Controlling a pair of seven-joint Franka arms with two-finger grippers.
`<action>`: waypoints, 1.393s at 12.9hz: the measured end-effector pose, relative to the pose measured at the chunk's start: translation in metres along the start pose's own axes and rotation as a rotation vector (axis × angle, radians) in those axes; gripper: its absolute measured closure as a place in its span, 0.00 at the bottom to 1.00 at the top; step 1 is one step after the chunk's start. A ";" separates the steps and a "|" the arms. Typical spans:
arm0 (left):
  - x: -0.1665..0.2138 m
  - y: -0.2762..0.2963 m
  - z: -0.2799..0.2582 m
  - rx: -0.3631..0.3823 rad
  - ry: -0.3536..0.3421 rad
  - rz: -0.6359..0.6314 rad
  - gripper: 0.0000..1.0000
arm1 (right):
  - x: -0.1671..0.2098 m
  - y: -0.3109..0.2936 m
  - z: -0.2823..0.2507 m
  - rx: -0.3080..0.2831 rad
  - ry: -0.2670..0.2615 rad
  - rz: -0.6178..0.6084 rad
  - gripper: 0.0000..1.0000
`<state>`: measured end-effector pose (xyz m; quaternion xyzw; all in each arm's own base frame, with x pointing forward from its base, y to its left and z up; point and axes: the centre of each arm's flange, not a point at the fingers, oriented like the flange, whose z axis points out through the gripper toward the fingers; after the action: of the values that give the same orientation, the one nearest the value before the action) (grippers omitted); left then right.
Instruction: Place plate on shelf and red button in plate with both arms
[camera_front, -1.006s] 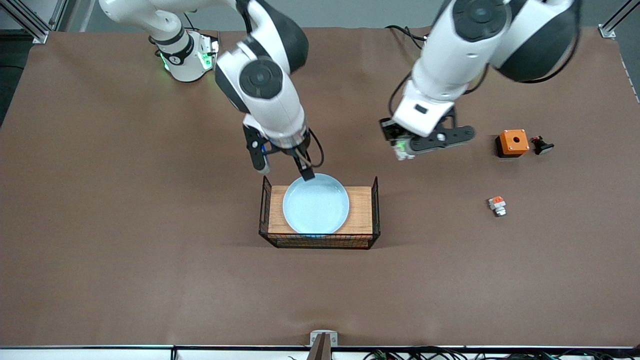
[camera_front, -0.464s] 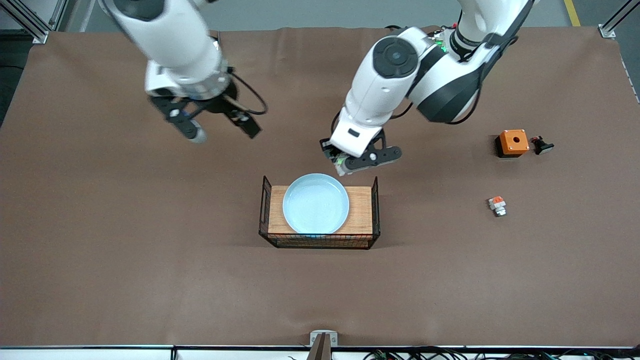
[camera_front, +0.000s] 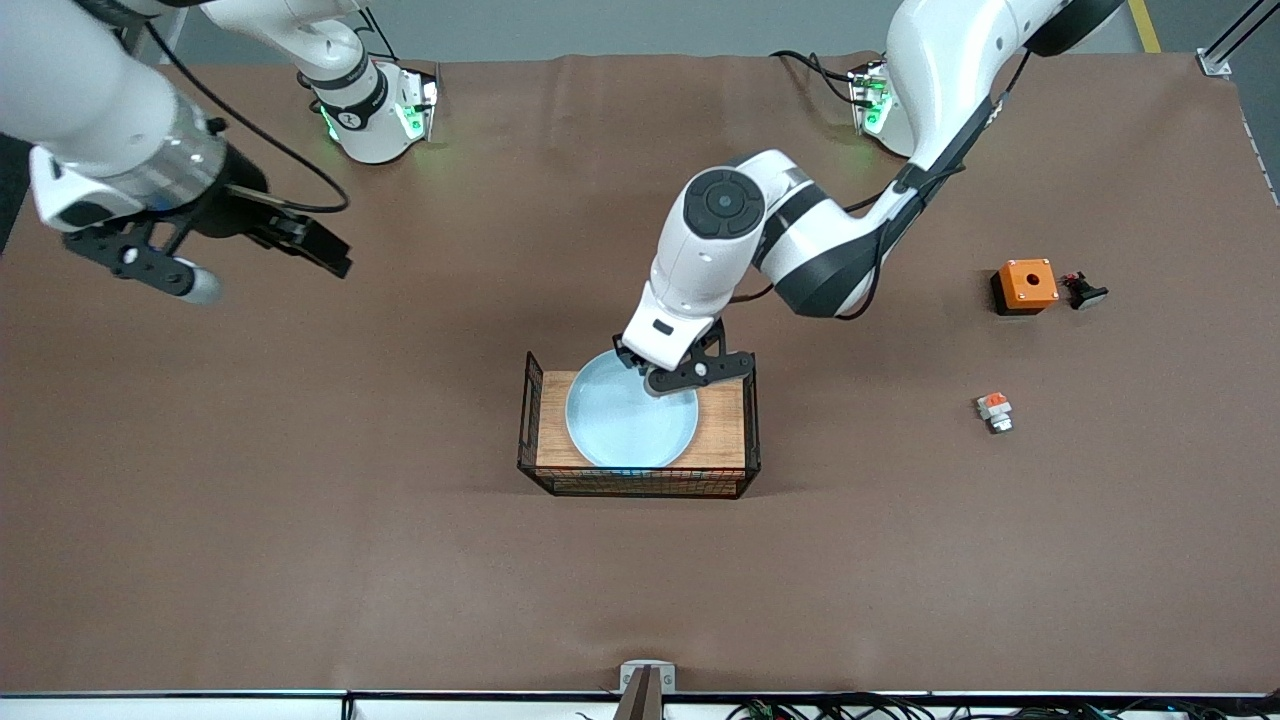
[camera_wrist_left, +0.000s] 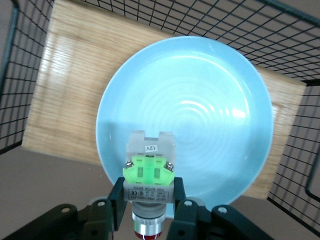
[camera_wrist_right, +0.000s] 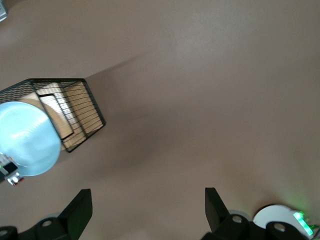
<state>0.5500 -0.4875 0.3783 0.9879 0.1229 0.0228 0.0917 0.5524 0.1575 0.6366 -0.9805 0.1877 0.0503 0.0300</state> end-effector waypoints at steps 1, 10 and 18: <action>0.004 -0.002 0.009 0.000 0.002 -0.003 0.59 | 0.008 0.015 -0.001 0.001 -0.001 -0.026 0.00; 0.009 0.004 -0.008 0.017 0.063 0.020 0.01 | 0.074 0.121 0.000 0.017 0.033 -0.259 0.00; 0.130 -0.178 -0.230 0.223 0.166 0.035 0.00 | 0.078 0.122 -0.002 -0.018 0.074 -0.273 0.00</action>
<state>0.6182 -0.2455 0.5737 0.9887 0.1145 0.0924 -0.0298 0.5799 0.0160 0.6252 -0.9983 0.0533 0.0112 0.0211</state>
